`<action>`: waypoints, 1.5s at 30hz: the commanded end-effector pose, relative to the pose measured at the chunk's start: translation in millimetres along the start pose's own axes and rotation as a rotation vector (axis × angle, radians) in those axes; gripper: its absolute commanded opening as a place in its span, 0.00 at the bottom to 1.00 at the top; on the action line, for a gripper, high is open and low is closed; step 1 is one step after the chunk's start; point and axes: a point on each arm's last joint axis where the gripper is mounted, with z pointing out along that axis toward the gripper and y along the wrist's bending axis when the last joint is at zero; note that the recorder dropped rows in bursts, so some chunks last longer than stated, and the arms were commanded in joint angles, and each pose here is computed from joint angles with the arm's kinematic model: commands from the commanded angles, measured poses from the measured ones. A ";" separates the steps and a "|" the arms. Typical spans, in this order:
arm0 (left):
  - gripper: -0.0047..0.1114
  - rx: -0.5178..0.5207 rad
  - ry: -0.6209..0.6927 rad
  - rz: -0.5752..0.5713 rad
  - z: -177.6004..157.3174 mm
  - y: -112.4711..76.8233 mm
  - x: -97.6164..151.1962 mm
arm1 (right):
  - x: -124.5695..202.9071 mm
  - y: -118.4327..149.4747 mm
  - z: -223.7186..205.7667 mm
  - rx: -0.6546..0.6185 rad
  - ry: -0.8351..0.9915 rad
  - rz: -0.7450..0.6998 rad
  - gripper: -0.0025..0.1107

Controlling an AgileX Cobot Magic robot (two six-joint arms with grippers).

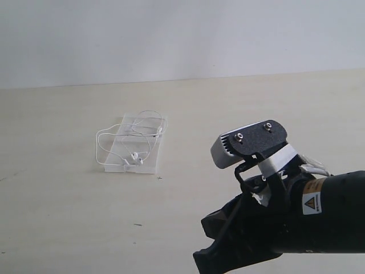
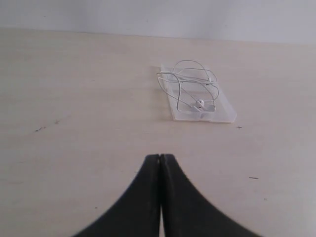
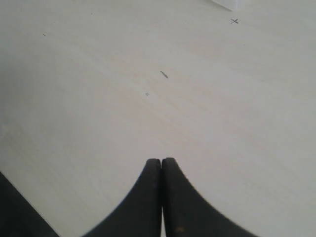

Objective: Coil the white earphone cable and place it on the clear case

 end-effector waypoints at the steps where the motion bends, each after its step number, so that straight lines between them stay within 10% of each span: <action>1: 0.04 -0.019 -0.013 0.001 -0.2 1.2 -0.3 | 0.0 -0.2 -0.9 0.001 -0.012 -0.002 0.02; 30: 0.04 -0.141 -0.039 -0.038 -0.7 7.9 -1.6 | -4.4 2.8 -15.4 -0.018 -0.074 -0.009 0.02; 34: 0.04 -0.141 -0.039 -0.038 -0.7 7.9 -1.6 | -14.8 -0.5 -52.6 0.075 -0.249 -0.480 0.02; 45: 0.04 -0.141 -0.039 -0.038 -0.7 7.9 -1.6 | 42.2 -39.3 -166.1 0.394 -0.886 -0.230 0.02</action>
